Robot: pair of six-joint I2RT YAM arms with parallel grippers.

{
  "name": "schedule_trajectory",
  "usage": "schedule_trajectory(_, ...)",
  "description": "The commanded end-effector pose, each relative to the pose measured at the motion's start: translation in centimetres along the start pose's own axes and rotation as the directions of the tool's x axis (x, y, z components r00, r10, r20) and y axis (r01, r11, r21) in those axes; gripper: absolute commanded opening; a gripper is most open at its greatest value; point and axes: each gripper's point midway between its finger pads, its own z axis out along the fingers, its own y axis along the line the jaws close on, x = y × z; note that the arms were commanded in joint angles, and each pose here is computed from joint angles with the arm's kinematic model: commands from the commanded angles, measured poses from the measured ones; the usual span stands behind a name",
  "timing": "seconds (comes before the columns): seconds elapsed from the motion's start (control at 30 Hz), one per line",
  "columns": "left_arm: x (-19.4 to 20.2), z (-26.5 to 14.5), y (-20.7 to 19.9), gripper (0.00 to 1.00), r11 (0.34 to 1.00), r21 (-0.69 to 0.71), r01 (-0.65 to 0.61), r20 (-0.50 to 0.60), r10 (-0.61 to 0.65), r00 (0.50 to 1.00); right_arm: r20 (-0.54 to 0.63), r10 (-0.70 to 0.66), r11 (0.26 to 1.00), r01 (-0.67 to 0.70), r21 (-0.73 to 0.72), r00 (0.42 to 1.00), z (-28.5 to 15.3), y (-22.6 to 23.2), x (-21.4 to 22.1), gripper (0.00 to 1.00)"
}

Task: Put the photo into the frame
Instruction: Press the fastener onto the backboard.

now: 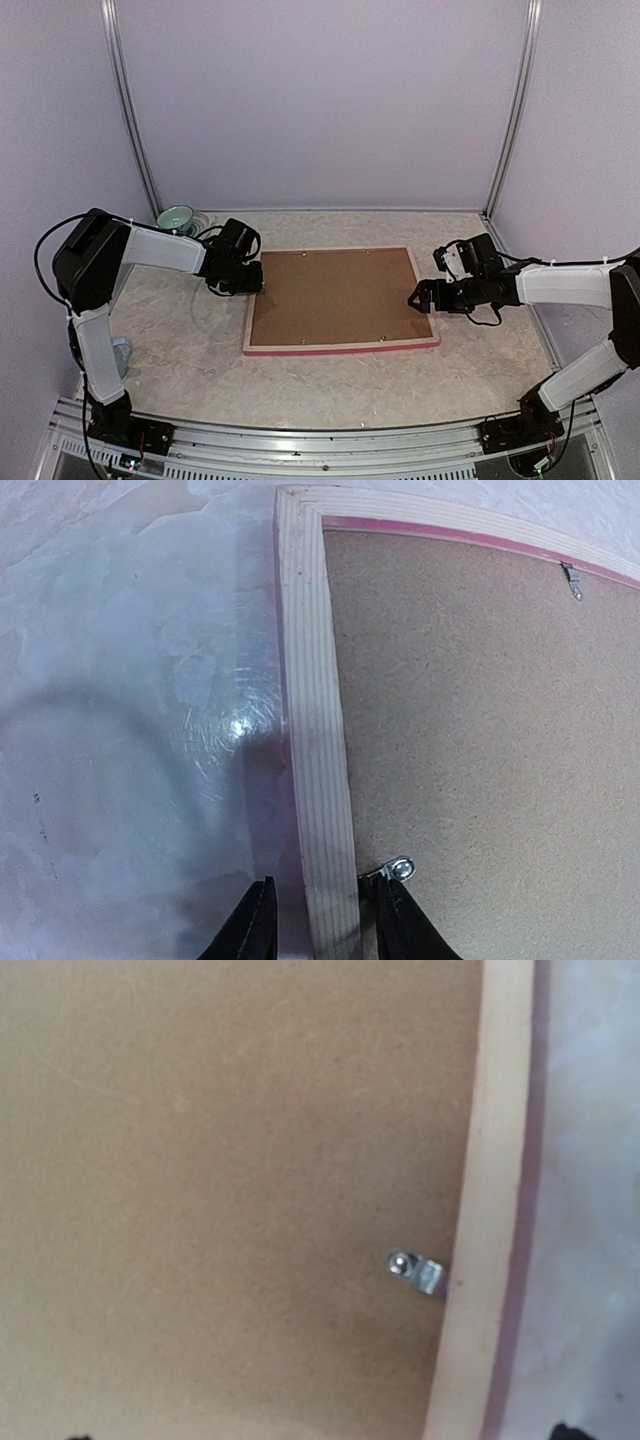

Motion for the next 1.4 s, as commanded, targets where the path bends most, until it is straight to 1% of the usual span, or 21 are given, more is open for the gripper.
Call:
schedule_trajectory(0.0,0.6,0.8,1.3,0.34,0.999,-0.036,0.009,-0.007,-0.009,1.0,0.016,-0.007,1.0,0.007,-0.005,1.0,0.1,0.5,-0.7,0.99)
schedule_trajectory(0.37,0.5,0.7,1.1,0.34,1.0,-0.014,0.026,-0.009,-0.026,1.0,0.013,-0.009,1.0,0.009,0.0,1.0,0.1,0.4,-0.6,0.99)
schedule_trajectory(0.4,0.3,0.4,1.0,0.35,0.999,-0.007,0.031,0.0,-0.031,1.0,0.014,-0.008,1.0,0.008,0.0,1.0,0.1,0.3,-0.6,0.99)
schedule_trajectory(0.47,-0.3,-0.3,0.8,0.38,0.999,0.004,0.04,0.017,-0.04,0.999,0.016,-0.008,1.0,0.008,0.003,1.0,0.0,0.3,-0.6,0.99)
schedule_trajectory(0.6,-2.5,-2.6,0.0,0.43,0.997,0.041,0.06,0.082,-0.064,0.995,0.026,-0.01,1.0,0.01,0.009,1.0,-0.2,0.3,-0.9,0.99)
schedule_trajectory(0.7,-4.3,-4.2,-0.5,0.45,0.997,0.056,0.058,0.129,-0.064,0.99,0.035,-0.011,1.0,0.01,0.017,0.999,-0.4,0.2,-1.3,0.99)
schedule_trajectory(0.83,-4.8,-3.6,-1.1,0.45,0.997,0.058,0.043,0.108,-0.049,0.993,0.041,-0.012,1.0,0.012,0.016,0.999,-0.4,0.4,-1.7,0.99)
schedule_trajectory(0.97,-3.7,-1.6,-1.3,0.44,0.998,0.05,0.037,0.062,-0.04,0.997,0.041,-0.011,1.0,0.01,0.016,0.999,-0.4,0.5,-1.8,0.99)
schedule_trajectory(1.13,-2.6,-0.1,-0.9,0.45,1.0,0.02,0.007,0.02,-0.007,1.0,0.045,-0.012,1.0,0.011,0.025,0.999,-0.7,0.3,-1.8,0.99)
schedule_trajectory(1.37,-1.7,0.0,-0.9,0.44,1.0,0.005,-0.017,0.0,0.017,1.0,0.041,-0.009,1.0,0.008,0.017,0.999,-0.4,0.4,-1.9,0.99)
